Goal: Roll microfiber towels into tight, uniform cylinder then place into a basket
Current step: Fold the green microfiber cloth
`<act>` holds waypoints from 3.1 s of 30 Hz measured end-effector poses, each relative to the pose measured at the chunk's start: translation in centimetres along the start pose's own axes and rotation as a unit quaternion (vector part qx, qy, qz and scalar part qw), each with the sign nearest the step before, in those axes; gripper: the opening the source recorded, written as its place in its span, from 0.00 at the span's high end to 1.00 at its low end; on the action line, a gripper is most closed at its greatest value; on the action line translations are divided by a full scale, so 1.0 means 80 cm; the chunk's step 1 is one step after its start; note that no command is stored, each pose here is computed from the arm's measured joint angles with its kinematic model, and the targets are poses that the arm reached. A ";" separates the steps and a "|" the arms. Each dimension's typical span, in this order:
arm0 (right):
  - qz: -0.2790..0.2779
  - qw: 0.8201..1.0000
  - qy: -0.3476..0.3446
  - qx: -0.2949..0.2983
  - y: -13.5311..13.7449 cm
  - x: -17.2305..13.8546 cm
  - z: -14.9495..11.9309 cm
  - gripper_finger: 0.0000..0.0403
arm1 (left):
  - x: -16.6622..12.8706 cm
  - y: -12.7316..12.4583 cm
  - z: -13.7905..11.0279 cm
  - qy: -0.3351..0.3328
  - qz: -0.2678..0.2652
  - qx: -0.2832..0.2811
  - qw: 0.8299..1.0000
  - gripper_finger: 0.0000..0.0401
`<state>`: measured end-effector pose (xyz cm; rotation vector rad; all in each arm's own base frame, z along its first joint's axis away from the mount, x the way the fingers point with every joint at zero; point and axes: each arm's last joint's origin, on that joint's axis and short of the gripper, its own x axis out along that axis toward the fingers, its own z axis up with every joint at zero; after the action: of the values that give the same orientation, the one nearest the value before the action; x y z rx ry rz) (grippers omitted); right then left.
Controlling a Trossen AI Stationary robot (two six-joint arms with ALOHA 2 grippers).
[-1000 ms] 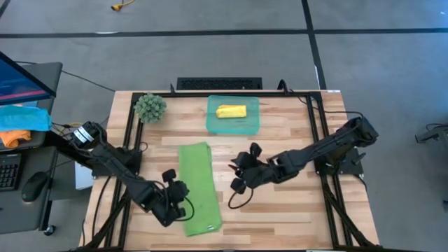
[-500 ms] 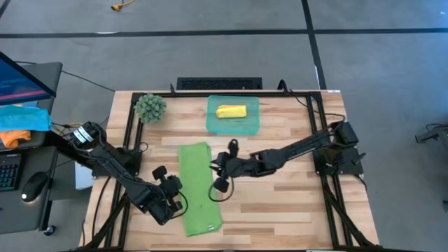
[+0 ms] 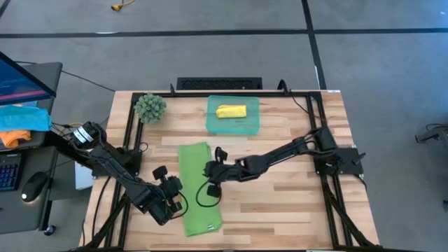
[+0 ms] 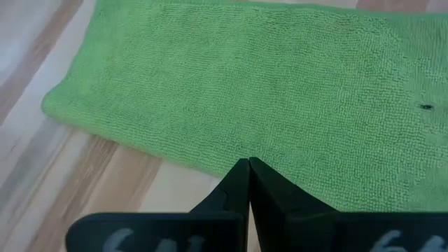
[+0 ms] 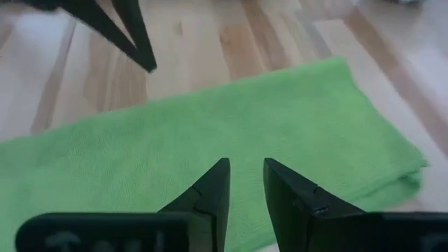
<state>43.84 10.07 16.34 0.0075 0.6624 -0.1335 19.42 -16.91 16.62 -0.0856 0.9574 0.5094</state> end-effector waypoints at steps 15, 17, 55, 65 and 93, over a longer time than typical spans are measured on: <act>-0.015 0.997 0.071 0.040 -0.008 0.032 -0.031 0.72 | 0.013 0.009 0.016 0.005 0.021 0.030 0.999 1.00; -0.014 0.997 0.069 0.042 -0.008 0.032 -0.030 0.72 | 0.015 0.010 0.018 0.006 0.023 0.026 0.999 1.00; 0.054 0.996 -0.007 0.063 0.019 0.027 -0.013 0.72 | -0.030 0.004 0.027 -0.022 0.057 0.072 0.996 1.00; 0.066 0.996 -0.033 0.044 0.024 0.021 0.016 0.72 | -0.029 0.004 0.027 -0.020 0.056 0.070 0.996 1.00; 0.006 0.991 0.119 0.066 0.023 0.054 -0.047 0.72 | -0.029 0.004 0.027 -0.020 0.055 0.061 0.996 1.00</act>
<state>45.17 11.59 10.67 0.1572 0.8900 -0.1675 19.83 -16.92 19.79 0.0873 0.9550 0.5499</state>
